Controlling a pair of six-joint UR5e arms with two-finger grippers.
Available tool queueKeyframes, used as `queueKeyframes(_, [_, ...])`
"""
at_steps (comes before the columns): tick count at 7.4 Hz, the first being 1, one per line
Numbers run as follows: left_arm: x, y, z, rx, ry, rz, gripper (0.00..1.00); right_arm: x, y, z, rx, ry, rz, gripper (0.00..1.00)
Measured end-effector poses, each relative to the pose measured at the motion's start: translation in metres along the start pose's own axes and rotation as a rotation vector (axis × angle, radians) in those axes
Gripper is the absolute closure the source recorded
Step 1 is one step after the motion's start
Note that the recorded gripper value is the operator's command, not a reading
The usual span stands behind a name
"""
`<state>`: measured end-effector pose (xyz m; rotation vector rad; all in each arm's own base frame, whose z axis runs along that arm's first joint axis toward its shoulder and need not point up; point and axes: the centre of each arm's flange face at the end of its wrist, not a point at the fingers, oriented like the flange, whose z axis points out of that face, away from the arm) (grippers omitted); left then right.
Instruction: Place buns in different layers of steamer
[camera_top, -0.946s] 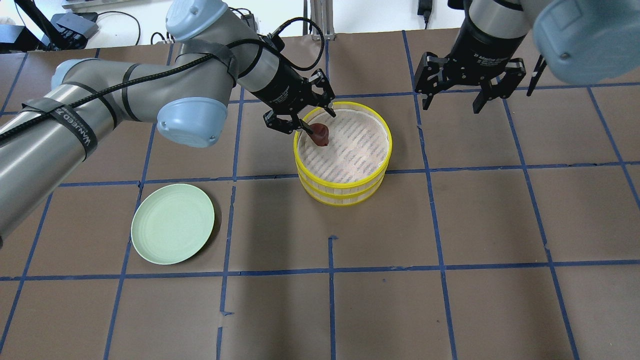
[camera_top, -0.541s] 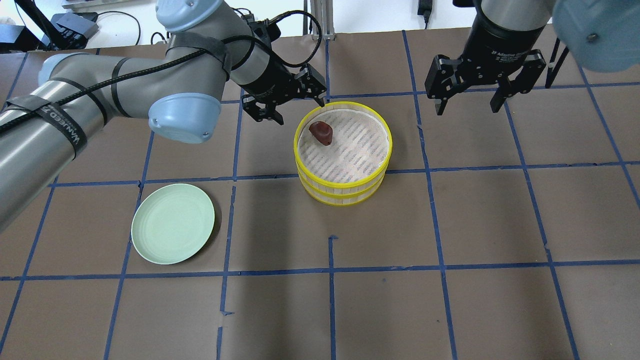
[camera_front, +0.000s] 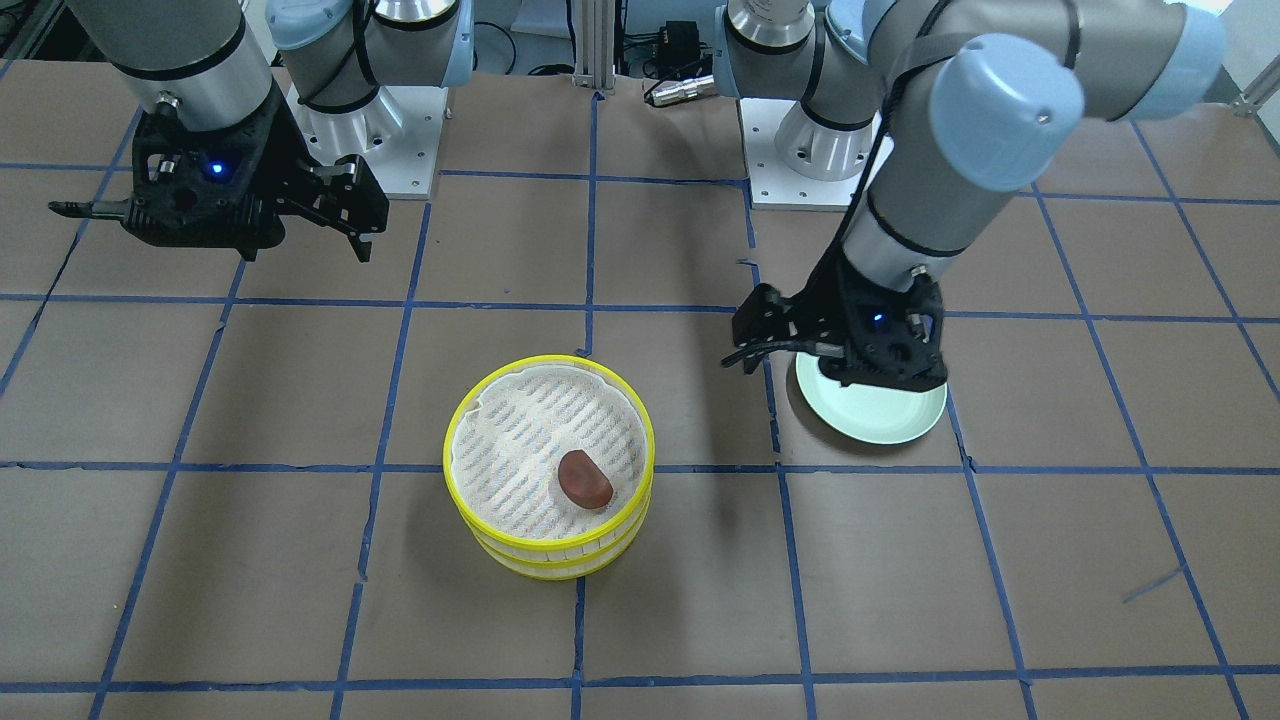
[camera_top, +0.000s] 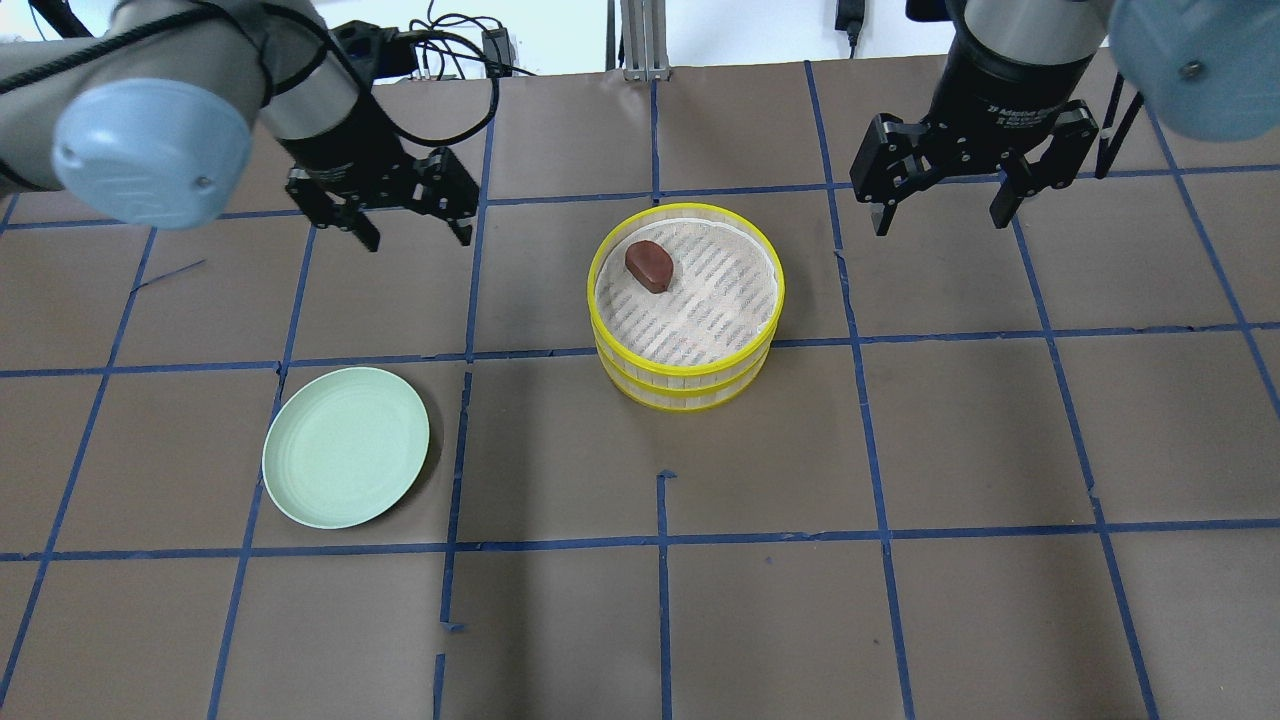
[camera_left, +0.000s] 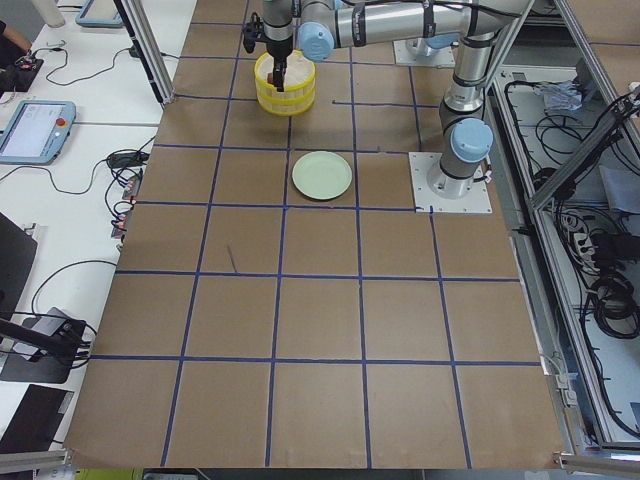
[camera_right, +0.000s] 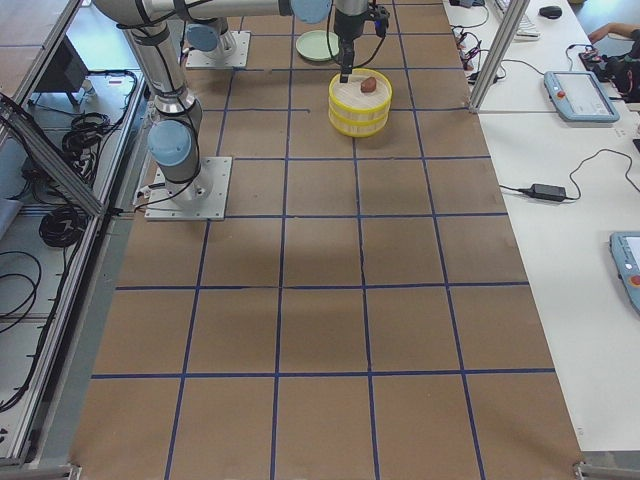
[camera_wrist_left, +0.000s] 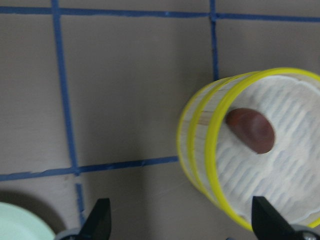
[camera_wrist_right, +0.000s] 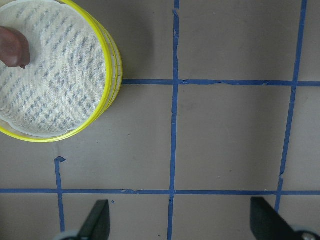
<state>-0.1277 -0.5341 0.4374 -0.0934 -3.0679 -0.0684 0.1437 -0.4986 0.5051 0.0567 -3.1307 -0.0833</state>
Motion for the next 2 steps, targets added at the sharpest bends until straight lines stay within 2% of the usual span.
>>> queueKeyframes(1, [-0.009, 0.028, -0.029, -0.015, -0.051, -0.001, 0.00, 0.002, 0.001, -0.008, -0.002, 0.001, -0.029, 0.01])
queueKeyframes(2, [-0.009, 0.048, -0.047, -0.007, -0.073, -0.005, 0.00, 0.003, 0.001, -0.009, -0.005, -0.003, -0.046, 0.01])
